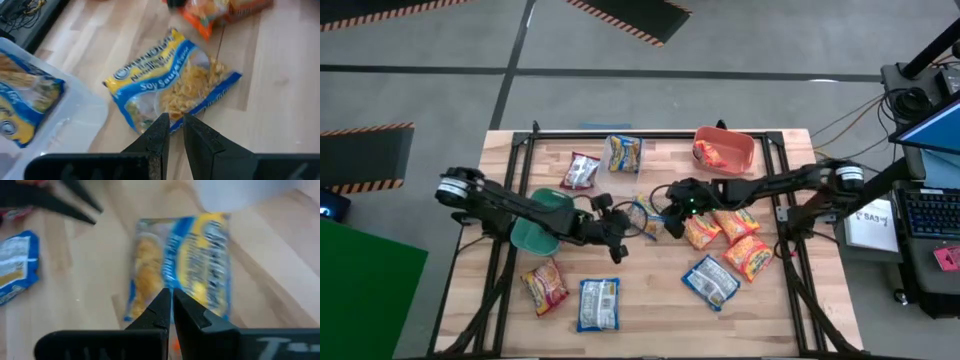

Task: Sort Maruchan noodles
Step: Put the blue noodle pack into the transparent bin

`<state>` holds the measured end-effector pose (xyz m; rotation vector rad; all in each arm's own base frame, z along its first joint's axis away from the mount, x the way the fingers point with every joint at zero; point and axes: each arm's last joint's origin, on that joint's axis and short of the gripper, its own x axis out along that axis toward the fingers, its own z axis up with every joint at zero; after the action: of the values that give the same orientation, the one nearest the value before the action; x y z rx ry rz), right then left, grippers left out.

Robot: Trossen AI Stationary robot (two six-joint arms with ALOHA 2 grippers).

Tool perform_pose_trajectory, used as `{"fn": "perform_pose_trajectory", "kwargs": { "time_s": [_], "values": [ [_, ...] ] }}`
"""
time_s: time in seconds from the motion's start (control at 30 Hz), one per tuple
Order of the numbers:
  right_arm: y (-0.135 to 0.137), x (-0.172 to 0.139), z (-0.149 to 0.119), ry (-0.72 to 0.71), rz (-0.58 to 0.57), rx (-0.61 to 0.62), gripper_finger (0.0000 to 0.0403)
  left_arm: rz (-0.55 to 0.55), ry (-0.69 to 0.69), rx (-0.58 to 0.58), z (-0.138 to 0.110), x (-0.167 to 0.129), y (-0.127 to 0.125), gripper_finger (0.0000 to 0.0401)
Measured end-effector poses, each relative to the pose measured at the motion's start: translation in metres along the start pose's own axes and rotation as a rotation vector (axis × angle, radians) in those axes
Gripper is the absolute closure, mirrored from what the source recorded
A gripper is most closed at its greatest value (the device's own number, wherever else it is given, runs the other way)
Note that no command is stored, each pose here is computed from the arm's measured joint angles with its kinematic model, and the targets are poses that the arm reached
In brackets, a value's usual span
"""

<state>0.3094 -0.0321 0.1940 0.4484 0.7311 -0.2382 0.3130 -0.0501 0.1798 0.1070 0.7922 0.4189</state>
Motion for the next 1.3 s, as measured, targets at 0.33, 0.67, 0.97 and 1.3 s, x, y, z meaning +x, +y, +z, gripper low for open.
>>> {"fn": "perform_pose_trajectory", "kwargs": {
  "time_s": [0.33,0.67,0.97,1.3],
  "values": [
    [-0.010,-0.013,0.002,0.023,-0.060,0.081,0.0298,0.073,0.041,0.010,-0.012,0.033,-0.003,0.0364],
    [-0.019,0.019,-0.005,0.040,-0.082,0.164,0.0160,0.106,0.081,-0.003,-0.019,0.050,0.003,0.0364],
    [-0.039,0.027,-0.003,0.057,-0.102,0.224,0.0099,0.128,0.120,-0.034,-0.026,0.061,0.004,0.0364],
    [-0.041,0.032,-0.002,0.065,-0.033,0.238,0.0086,0.145,0.151,-0.057,-0.033,0.066,0.002,0.0364]
  ]
}}
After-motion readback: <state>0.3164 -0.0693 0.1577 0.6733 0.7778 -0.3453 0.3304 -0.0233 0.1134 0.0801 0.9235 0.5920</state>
